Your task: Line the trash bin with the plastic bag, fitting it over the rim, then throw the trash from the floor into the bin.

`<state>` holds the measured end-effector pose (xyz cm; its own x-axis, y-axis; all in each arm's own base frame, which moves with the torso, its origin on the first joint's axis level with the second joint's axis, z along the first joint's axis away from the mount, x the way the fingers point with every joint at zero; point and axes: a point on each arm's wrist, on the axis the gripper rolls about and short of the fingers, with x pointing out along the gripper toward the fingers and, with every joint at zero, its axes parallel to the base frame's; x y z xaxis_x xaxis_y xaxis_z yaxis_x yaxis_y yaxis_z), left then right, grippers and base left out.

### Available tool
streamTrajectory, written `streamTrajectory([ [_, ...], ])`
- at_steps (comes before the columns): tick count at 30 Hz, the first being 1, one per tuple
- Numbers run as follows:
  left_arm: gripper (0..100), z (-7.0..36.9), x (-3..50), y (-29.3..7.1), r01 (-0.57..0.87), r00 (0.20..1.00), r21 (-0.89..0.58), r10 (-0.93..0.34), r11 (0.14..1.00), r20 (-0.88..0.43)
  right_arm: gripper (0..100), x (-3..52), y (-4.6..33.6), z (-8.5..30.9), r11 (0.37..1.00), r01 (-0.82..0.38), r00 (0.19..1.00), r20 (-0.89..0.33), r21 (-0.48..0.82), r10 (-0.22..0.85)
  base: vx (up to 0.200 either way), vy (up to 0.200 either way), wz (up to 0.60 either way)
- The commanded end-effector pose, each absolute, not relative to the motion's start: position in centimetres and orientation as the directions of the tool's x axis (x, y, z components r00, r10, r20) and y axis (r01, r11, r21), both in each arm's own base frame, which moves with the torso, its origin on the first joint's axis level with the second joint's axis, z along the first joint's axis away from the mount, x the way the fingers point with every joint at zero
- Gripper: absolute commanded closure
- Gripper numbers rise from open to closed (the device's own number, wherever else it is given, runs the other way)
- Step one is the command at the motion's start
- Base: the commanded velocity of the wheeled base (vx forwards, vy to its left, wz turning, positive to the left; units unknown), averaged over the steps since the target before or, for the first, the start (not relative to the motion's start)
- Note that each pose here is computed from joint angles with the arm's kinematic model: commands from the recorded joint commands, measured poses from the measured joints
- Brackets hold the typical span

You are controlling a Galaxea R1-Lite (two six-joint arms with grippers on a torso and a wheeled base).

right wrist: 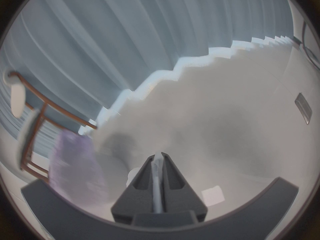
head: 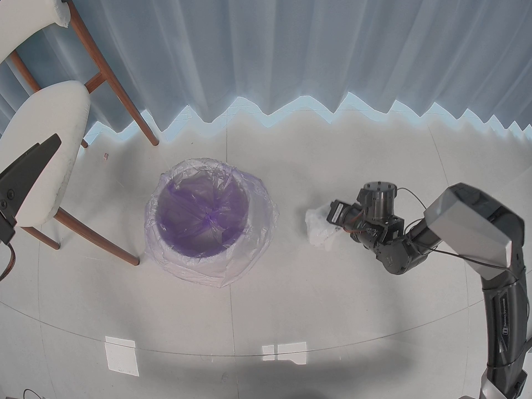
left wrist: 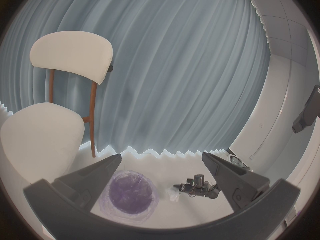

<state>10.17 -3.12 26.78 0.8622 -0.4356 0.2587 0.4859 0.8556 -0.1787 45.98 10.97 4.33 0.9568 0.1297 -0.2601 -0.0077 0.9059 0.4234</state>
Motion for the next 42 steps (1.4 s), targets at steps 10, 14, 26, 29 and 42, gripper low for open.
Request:
streamTrajectory([
  [10,0,26.9,9.8,-3.1,0.495,0.855,-0.173,-0.443,0.851,0.270,100,33.3,22.7,18.9,0.629,-0.493,0.843,0.150,0.601,0.517,0.000,0.000,0.00],
  [14,0,26.9,9.7,-3.1,0.497,0.854,-0.171,-0.444,0.851,0.273,100,33.6,25.4,15.9,0.631,-0.505,0.821,0.102,0.589,0.561,0.000,0.000,0.00],
  [26,0,27.0,9.4,-3.0,0.500,0.850,-0.167,-0.444,0.850,0.283,100,37.8,30.3,8.0,0.593,-0.592,0.789,0.243,0.545,0.565,0.000,0.000,0.00],
  [29,0,26.9,9.4,-3.0,0.499,0.851,-0.168,-0.444,0.850,0.280,100,38.5,31.5,6.8,0.584,-0.604,0.781,0.259,0.542,0.568,0.000,0.000,0.00],
  [42,0,26.8,9.5,-3.1,0.499,0.852,-0.170,-0.446,0.850,0.274,100,41.6,33.9,5.0,0.569,-0.630,0.773,0.357,0.529,0.524,0.000,0.000,0.00],
])
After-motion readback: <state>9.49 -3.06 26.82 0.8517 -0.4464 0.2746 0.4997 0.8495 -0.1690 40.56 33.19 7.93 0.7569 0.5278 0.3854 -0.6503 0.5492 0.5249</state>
